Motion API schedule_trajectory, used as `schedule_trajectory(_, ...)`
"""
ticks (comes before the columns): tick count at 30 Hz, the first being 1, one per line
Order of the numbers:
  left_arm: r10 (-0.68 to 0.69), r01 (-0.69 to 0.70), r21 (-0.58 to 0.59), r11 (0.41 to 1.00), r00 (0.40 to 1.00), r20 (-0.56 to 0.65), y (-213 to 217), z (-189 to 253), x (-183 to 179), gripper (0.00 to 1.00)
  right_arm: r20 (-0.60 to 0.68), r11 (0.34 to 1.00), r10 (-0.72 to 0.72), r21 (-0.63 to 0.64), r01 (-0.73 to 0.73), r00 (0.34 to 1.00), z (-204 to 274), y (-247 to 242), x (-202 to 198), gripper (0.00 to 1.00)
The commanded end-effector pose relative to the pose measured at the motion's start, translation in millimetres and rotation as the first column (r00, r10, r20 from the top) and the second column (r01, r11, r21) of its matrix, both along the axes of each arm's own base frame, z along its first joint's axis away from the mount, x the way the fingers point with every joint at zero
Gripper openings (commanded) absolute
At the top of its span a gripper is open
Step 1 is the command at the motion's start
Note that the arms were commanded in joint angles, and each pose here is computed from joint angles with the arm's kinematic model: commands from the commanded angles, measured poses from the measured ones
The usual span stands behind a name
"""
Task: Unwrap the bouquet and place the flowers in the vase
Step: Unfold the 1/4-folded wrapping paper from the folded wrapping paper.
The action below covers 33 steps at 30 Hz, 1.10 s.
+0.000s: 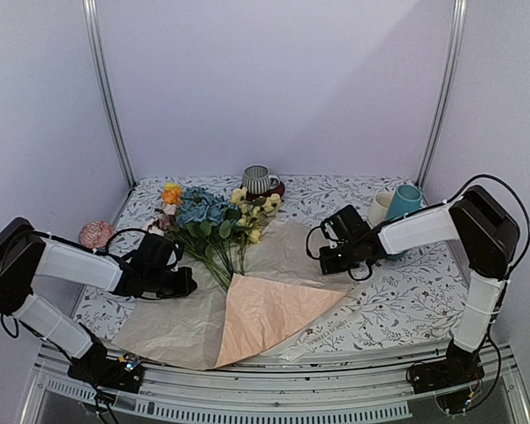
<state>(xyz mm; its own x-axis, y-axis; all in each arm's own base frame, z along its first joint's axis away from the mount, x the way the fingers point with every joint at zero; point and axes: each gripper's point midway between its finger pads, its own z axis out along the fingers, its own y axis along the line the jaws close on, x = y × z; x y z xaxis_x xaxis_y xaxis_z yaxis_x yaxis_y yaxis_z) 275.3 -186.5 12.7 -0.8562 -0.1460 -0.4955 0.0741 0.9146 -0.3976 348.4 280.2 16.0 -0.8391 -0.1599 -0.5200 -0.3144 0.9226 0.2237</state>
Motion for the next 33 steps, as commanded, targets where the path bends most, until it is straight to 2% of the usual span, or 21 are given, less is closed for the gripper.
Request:
schedule_trajectory(1,-0.019,0.019,-0.002,1.0,0.999,0.027,-0.6,13.7,1.1,0.01,0.035,0.999,-0.021,-0.043,0.023,0.999,11.3,-14.7,-2.3,0.02)
schedule_trajectory(6,-0.222,0.238,-0.136,0.962,0.967,0.121,-42.7,51.4,-12.2,0.06,0.1,0.994,0.1,0.033,-0.104,0.99,46.9,10.5,-8.9,0.03)
schedule_trajectory(10,-0.339,0.365,-0.172,0.915,0.927,0.16,-71.6,67.1,-31.5,0.07,0.119,0.976,0.201,0.057,-0.208,0.972,60.0,34.1,-19.2,0.03)
schedule_trajectory(13,-0.394,0.411,-0.192,0.891,0.911,0.123,-85.5,60.1,-44.6,0.0,0.106,0.965,0.245,0.068,-0.253,0.964,54.3,44.6,-21.8,0.03)
schedule_trajectory(17,-0.451,0.45,-0.208,0.868,0.891,0.049,-103.7,42.0,-59.6,0.0,0.083,0.955,0.277,0.09,-0.284,0.957,46.8,54.7,-22.2,0.03)
schedule_trajectory(20,-0.53,0.526,-0.241,0.816,0.846,0.05,-128.1,43.6,-77.2,0.0,0.056,0.952,0.286,0.098,-0.29,0.957,38.0,58.6,-22.8,0.03)
schedule_trajectory(23,-0.66,0.661,-0.305,0.685,0.741,0.123,-165.3,65.7,-109.5,0.0,0.04,0.954,0.284,0.094,-0.286,0.958,32.2,59.2,-22.8,0.03)
schedule_trajectory(26,-0.792,0.804,-0.325,0.497,0.574,0.21,-201.0,89.5,-157.8,0.0,0.034,0.955,0.281,0.088,-0.283,0.959,29.8,57.5,-23.6,0.03)
schedule_trajectory(28,-0.856,0.866,-0.31,0.394,0.468,0.22,-216.3,93.2,-191.9,0.0,0.032,0.956,0.281,0.083,-0.283,0.959,29.5,56.1,-24.6,0.03)
schedule_trajectory(30,-0.905,0.902,-0.286,0.324,0.384,0.185,-223.9,85.9,-219.3,0.0,0.031,0.957,0.279,0.078,-0.281,0.96,30.4,54.2,-24.9,0.03)
schedule_trajectory(33,-0.948,0.93,-0.252,0.266,0.3,0.108,-225.3,67.4,-248.9,0.0,0.014,0.951,0.297,0.087,-0.297,0.955,31.4,53.4,-31.6,0.03)
